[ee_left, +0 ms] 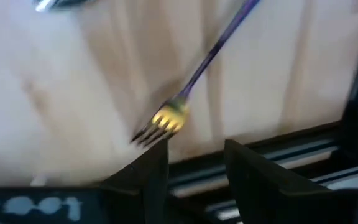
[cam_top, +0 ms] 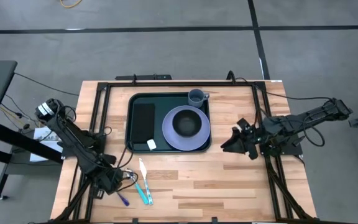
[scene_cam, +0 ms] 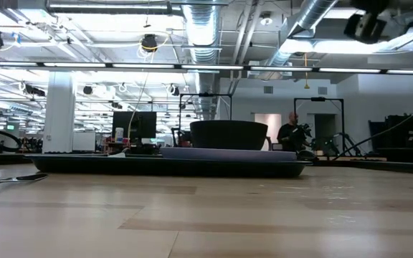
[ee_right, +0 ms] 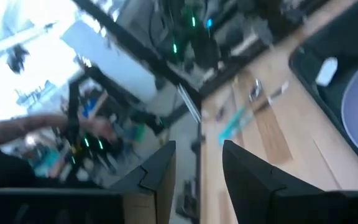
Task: Set up tray
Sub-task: Put the purple fork on the black table napkin
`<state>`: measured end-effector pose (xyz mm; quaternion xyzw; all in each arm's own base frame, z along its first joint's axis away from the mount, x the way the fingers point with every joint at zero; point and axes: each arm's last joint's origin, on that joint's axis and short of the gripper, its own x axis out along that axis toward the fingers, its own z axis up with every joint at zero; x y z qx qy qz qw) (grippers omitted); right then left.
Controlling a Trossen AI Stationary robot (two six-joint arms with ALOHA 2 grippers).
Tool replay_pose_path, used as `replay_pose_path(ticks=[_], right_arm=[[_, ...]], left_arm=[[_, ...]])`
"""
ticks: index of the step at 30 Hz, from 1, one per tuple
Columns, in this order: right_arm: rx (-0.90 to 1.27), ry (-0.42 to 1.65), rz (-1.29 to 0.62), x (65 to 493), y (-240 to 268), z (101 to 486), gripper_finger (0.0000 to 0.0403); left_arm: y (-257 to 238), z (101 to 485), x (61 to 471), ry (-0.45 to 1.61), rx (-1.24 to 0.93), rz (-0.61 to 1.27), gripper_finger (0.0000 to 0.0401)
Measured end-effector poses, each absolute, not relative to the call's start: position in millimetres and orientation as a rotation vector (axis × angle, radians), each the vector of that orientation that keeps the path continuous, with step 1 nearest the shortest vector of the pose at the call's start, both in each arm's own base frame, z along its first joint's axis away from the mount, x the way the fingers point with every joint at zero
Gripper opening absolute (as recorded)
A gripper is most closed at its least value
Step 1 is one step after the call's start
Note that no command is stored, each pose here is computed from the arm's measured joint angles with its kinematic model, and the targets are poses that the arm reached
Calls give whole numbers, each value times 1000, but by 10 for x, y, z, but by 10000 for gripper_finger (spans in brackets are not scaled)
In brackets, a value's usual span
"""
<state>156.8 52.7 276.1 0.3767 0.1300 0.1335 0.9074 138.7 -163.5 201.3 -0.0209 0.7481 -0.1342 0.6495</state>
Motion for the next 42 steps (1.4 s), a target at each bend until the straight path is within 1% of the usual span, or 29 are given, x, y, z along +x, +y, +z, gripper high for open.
replay_pose_path(ticks=[2,6,13,17,19,24,28,36,42], right_arm=[[787,234,265,1574,521,2787,122],[788,224,252,1575,518,2791,122],[786,233,246,1591,522,2777,122],[783,236,244,1590,522,2773,122],[780,235,245,1590,522,2774,122],[780,236,245,1590,522,2773,122],[778,235,245,1590,522,2773,122],[777,235,245,1590,522,2773,122],[777,232,239,1590,520,2773,122]], left_arm=[[-1652,1989,1402,1672,-49,-336,144],[-1652,1938,1409,1663,-12,-333,144],[-1766,1724,1474,1730,61,-426,144],[-1818,1633,1516,1767,71,-418,144],[-1855,1627,1554,1739,82,-435,144],[-1885,1627,1613,1651,123,-409,144],[-1883,1626,1617,1640,133,-398,144],[-1966,1629,1589,1593,163,-474,144],[-2027,1629,1531,1540,248,-496,144]])
